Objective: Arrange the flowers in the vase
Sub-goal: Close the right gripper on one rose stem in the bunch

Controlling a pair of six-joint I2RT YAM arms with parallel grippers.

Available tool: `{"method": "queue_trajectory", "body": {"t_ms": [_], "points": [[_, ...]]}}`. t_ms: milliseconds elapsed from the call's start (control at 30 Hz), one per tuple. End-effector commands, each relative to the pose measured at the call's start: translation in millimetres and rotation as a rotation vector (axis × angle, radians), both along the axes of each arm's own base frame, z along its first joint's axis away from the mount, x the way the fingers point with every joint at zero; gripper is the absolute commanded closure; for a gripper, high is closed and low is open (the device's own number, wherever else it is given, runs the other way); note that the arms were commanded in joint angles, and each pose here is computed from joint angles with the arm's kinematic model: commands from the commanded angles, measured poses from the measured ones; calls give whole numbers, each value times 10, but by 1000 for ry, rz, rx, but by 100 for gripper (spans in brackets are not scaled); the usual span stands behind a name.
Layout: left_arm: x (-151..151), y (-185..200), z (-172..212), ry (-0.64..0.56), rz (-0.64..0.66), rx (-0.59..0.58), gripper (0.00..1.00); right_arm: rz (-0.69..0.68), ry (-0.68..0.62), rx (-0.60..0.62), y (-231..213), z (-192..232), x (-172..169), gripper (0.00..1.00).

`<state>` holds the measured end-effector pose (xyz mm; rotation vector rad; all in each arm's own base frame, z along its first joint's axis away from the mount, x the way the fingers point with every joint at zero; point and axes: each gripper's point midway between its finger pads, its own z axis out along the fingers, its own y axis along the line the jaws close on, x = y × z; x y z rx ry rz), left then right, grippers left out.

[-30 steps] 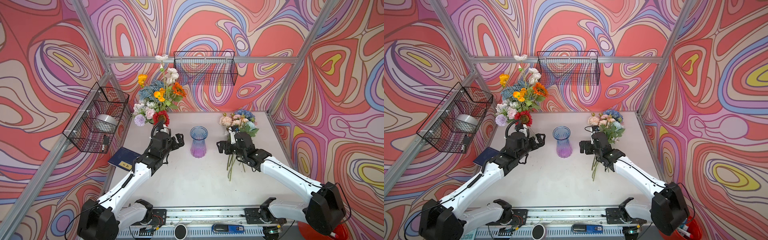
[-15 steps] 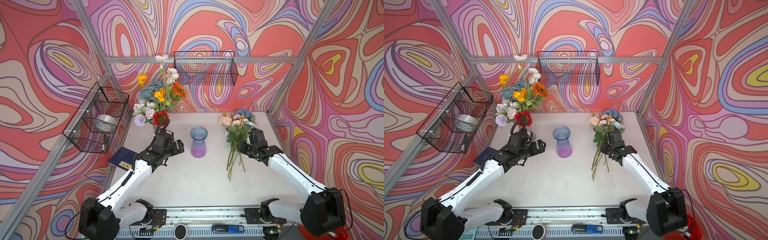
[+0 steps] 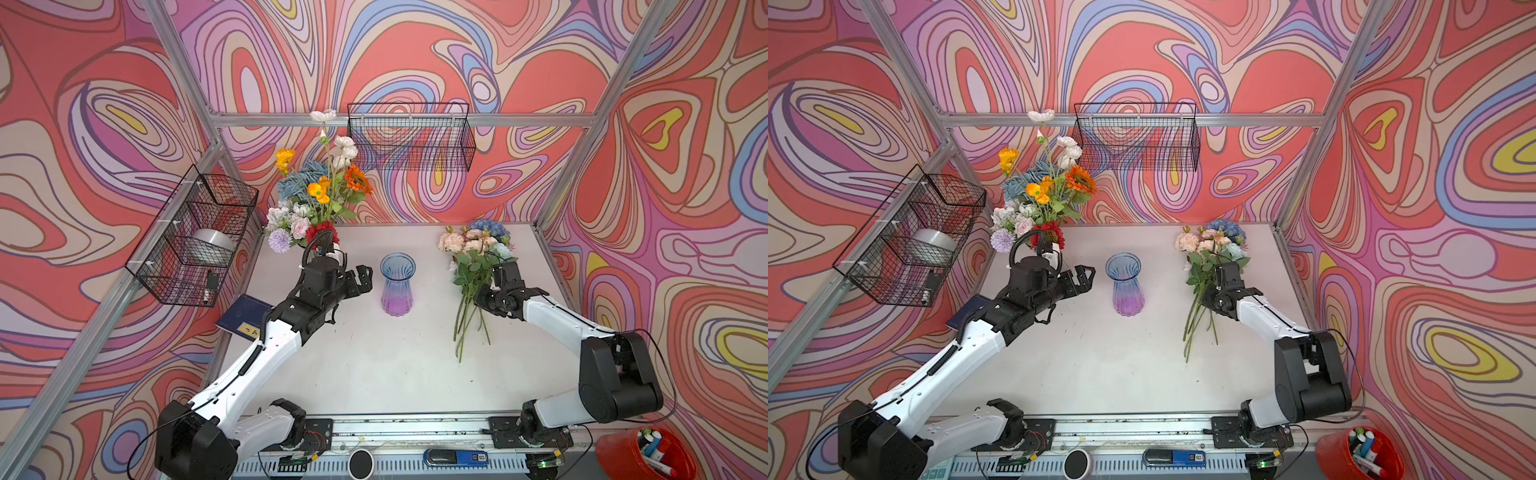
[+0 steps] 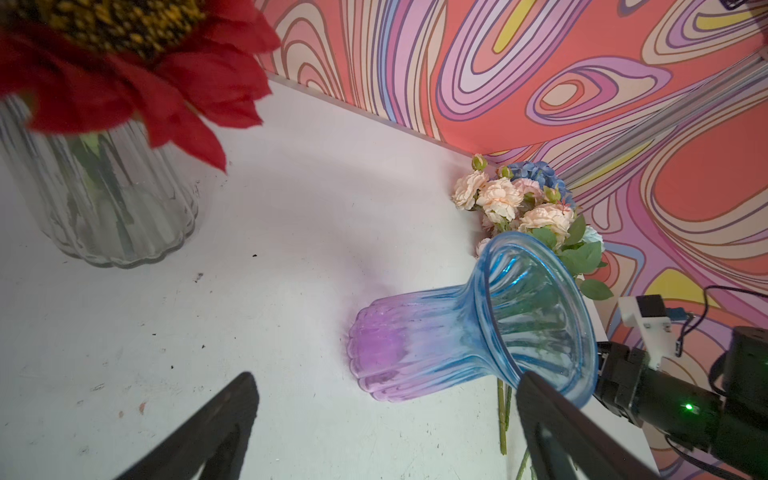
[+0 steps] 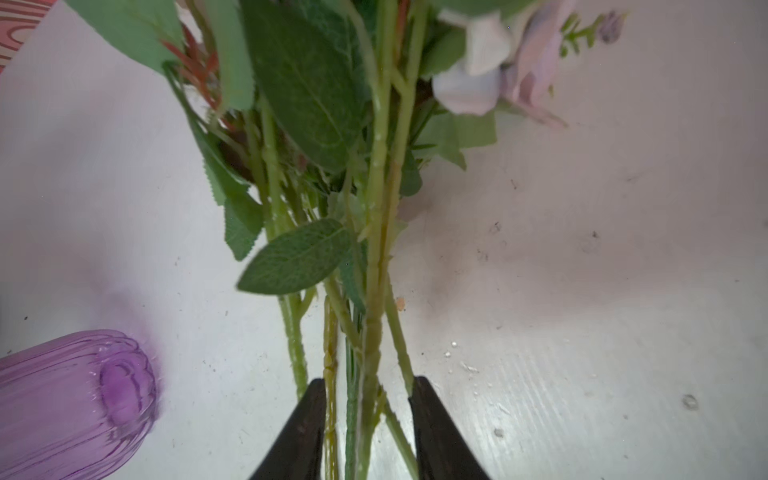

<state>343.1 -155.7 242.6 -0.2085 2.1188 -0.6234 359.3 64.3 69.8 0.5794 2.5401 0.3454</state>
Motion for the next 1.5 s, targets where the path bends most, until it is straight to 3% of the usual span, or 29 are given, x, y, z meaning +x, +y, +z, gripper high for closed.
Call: {"method": "queue_trajectory", "body": {"t_ms": [0,133,333,433,700,733,833,967,1067,1233,1467], "points": [[14,-5,150,-46,-3,-4,0,-15,-8,12,-16,-85,61,69],[6,25,164,-56,10,-5,0,-11,-15,12,-30,-65,70,89],[27,-26,130,-45,-1,-27,0,6,-77,-22,-85,263,16,97],[61,-78,95,-37,-13,-46,0,40,-78,-51,-98,323,-18,95],[109,-222,20,-19,-52,-113,0,43,62,-96,-255,-143,-217,91],[106,-224,15,-19,-53,-114,0,42,68,-102,-267,-153,-226,88],[101,-206,7,-20,-49,-103,0,52,51,-127,-300,-34,-223,66],[98,-198,-16,-18,-43,-106,0,46,0,-180,-392,321,-275,48],[96,-214,-35,-18,-44,-126,0,46,-39,-153,-356,588,-324,46],[80,-238,-59,-18,-48,-150,0,61,-85,-8,-124,737,-332,46],[7,-189,-123,-4,-39,-145,0,92,-68,49,79,478,-215,58]]}}
